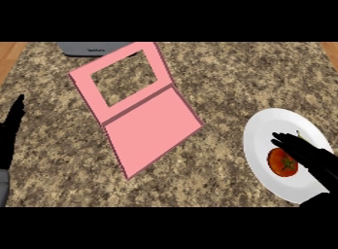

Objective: Pick the tomato from the plate and place it in the cardboard box

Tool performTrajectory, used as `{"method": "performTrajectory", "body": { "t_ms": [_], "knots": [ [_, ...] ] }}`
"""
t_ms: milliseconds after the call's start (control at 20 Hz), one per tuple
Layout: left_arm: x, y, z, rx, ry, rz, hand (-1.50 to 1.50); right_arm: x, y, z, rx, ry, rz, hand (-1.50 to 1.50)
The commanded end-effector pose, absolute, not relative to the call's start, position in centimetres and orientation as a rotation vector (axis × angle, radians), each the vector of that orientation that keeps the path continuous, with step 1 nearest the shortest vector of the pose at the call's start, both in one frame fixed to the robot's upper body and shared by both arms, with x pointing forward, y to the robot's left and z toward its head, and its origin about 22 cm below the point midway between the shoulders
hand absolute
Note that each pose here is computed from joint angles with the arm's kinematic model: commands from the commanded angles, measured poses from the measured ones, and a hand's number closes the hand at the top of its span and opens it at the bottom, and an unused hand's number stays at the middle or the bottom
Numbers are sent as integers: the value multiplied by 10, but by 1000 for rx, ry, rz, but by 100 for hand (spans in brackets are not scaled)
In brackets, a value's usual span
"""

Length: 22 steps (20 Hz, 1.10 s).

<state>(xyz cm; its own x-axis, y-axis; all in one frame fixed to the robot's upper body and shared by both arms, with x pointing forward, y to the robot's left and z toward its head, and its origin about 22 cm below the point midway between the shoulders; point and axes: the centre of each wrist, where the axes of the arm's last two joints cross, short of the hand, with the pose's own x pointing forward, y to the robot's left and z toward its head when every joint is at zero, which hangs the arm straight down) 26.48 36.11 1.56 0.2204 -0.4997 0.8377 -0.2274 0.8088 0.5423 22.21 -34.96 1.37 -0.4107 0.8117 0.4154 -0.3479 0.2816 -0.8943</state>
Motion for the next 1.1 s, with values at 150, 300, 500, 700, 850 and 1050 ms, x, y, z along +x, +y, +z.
{"method": "performTrajectory", "body": {
  "t_ms": [150,300,500,700,850,1050],
  "knots": [
    [258,355,18,640,-1362,-212,0,222,-328,-9,-514,-1371,1380,-150],
    [267,366,14,658,-1355,-203,0,252,-334,-3,-510,-1374,1348,-150],
    [269,357,23,655,-1360,-204,0,250,-325,-20,-677,-1529,1299,150],
    [256,362,23,626,-1370,-218,0,251,-320,-27,-762,-1568,1280,150],
    [279,358,23,654,-1370,-204,0,259,-328,1,-844,-1624,1268,150],
    [264,358,14,648,-1362,-201,0,244,-311,-1,-967,-1593,1179,150]
  ]
}}
